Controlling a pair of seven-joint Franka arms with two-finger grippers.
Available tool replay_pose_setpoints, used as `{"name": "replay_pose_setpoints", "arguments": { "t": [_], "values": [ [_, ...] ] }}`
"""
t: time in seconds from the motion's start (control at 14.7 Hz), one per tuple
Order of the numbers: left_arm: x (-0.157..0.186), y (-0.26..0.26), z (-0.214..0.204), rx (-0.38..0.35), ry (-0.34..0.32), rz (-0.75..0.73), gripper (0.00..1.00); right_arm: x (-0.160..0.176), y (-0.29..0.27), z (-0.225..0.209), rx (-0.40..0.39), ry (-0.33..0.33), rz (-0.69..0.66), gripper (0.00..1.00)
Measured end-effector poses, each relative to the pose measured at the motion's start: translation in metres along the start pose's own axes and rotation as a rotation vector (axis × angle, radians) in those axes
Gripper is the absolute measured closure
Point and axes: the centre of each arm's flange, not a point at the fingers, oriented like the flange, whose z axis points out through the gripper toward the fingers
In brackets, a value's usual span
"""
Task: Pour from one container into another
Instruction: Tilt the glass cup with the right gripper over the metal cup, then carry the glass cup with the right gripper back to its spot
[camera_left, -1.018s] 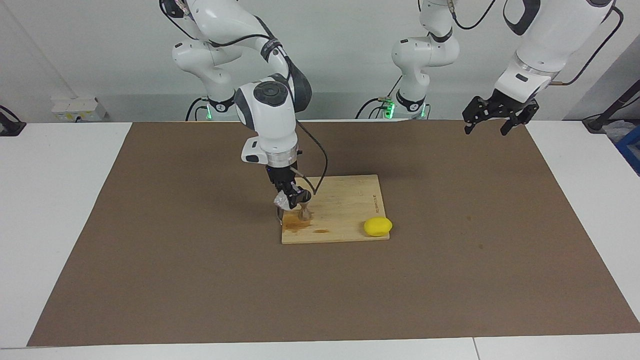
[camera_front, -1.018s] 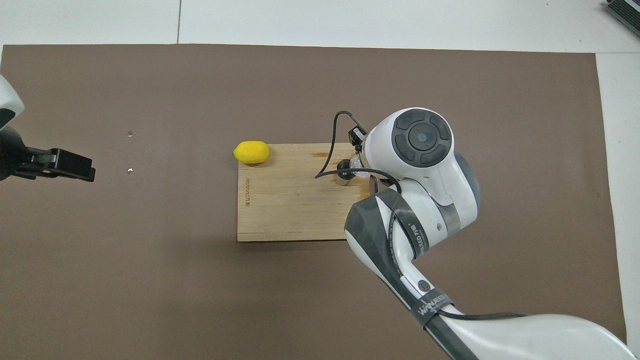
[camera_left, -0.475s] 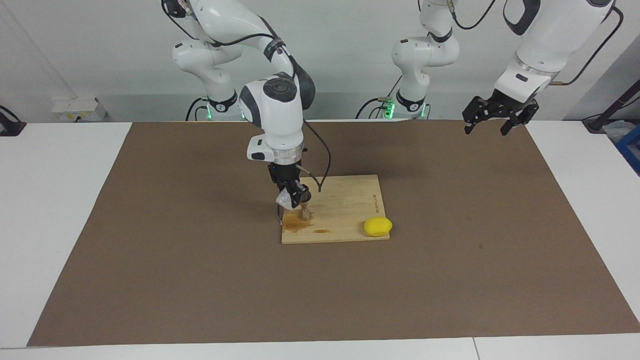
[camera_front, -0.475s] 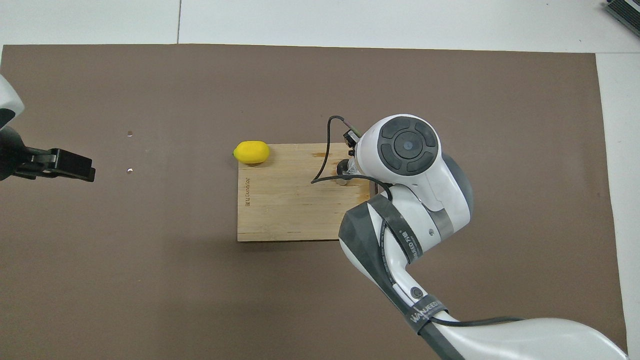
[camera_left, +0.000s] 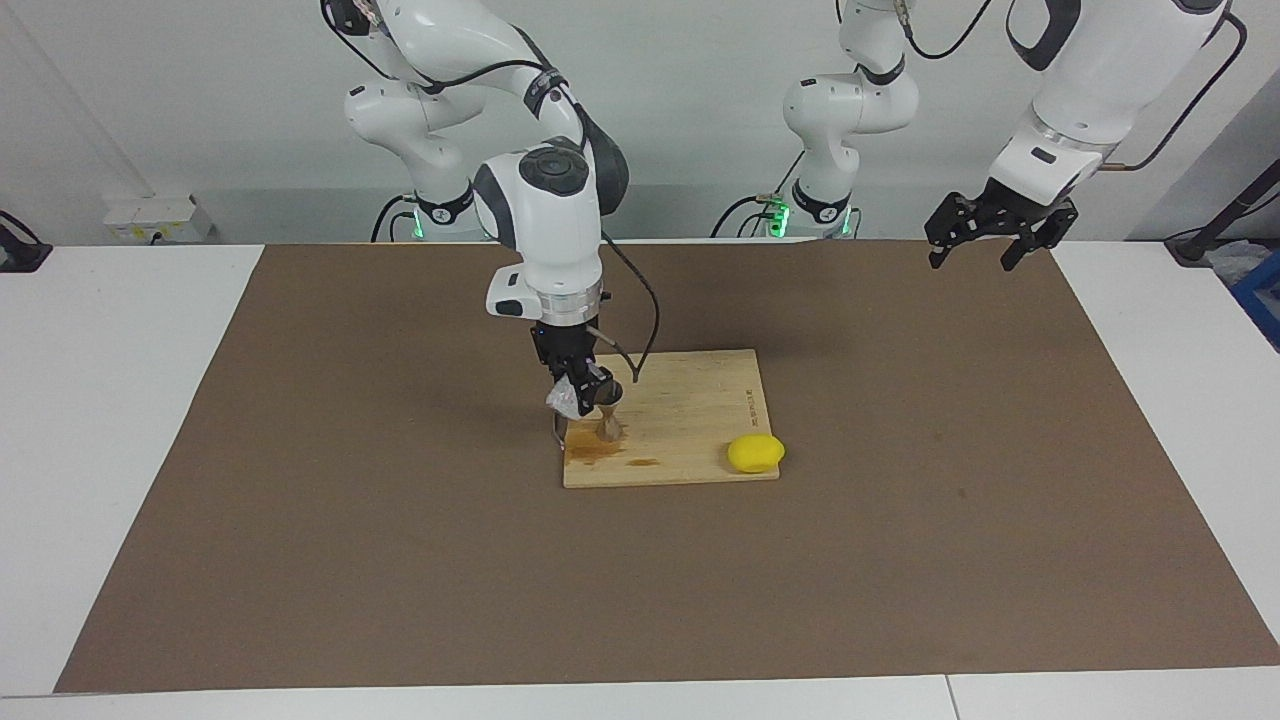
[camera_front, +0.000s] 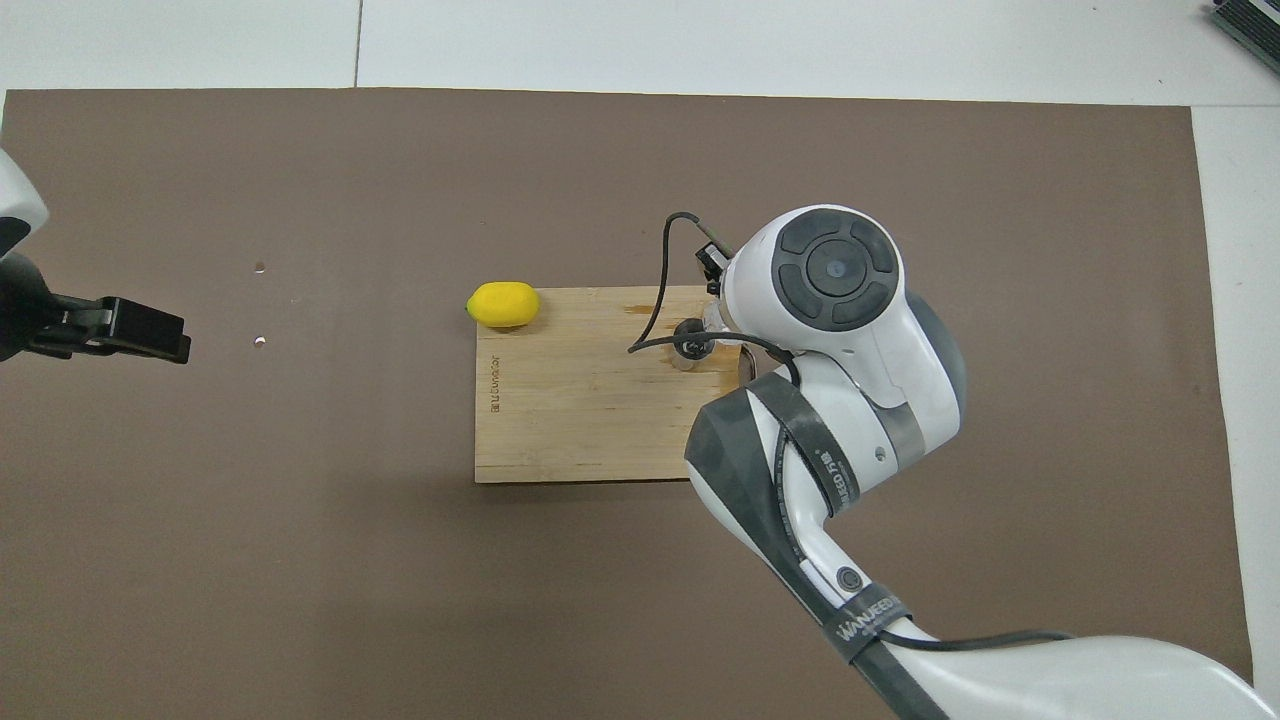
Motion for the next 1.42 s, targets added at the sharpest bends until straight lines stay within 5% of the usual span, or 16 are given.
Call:
{"name": "replay_pose_setpoints", "arguments": {
  "t": [0.47,0.95,1.42],
  "values": [
    [0.000,0.000,0.000,0.000,0.000,0.000,0.00,0.033,0.007,0.001,0.026,-0.175,0.179,0.50],
    [0.000,0.000,0.000,0.000,0.000,0.000,0.00,0.129,0.054,0.032,-0.008,-0.389,0.472,0.50],
    [0.000,0.000,0.000,0.000,0.000,0.000,0.00,0.197,0.138,0.098,-0.024,-0.540,0.569,0.50]
  ]
}}
